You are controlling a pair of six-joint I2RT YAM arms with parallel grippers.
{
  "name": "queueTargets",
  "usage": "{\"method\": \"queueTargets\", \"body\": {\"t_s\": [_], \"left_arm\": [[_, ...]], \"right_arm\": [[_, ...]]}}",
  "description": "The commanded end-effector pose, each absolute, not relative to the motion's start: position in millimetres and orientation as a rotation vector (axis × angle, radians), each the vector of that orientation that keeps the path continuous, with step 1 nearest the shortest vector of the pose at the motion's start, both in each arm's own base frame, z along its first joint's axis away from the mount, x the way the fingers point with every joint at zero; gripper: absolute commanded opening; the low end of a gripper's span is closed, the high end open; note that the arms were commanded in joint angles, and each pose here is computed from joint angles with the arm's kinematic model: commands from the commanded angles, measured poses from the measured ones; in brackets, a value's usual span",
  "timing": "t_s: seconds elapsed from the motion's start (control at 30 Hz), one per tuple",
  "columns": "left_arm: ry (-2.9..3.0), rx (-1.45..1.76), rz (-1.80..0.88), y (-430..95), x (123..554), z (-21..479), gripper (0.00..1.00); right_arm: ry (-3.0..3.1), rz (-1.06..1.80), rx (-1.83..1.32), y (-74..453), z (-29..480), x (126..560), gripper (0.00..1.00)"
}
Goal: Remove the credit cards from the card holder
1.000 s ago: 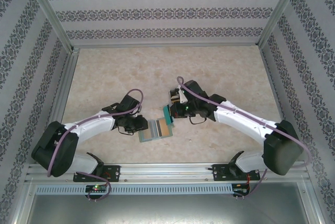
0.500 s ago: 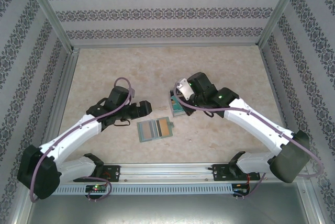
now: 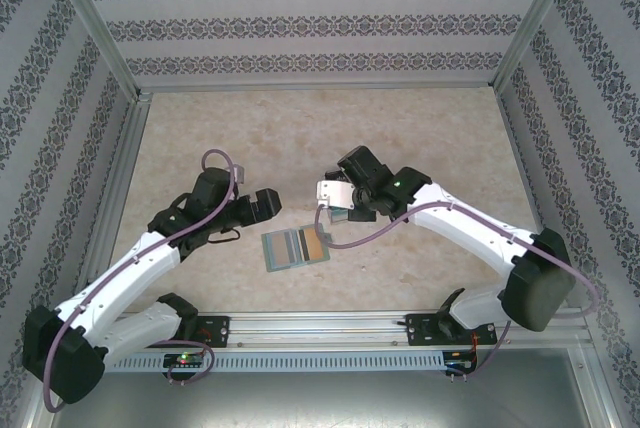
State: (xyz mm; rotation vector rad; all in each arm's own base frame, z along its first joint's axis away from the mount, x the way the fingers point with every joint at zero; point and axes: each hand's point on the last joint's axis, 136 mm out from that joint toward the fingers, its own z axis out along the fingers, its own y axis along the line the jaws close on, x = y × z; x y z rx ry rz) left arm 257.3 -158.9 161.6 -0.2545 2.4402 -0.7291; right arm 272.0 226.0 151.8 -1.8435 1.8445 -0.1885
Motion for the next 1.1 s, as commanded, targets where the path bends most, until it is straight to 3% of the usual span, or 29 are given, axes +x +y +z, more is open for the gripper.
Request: {"method": "queueTargets", "body": {"t_s": [0.0, 1.07], "left_arm": [[2.45, -0.293, -0.669, -144, 252, 155, 1.0], [2.463, -0.339, -0.656, -135, 242, 144, 1.0]], "right_arm": [[1.71, -0.304, -1.98, 222, 145, 281, 0.0], [1.83, -0.178, -2.0, 220, 84, 283, 0.0]]}}
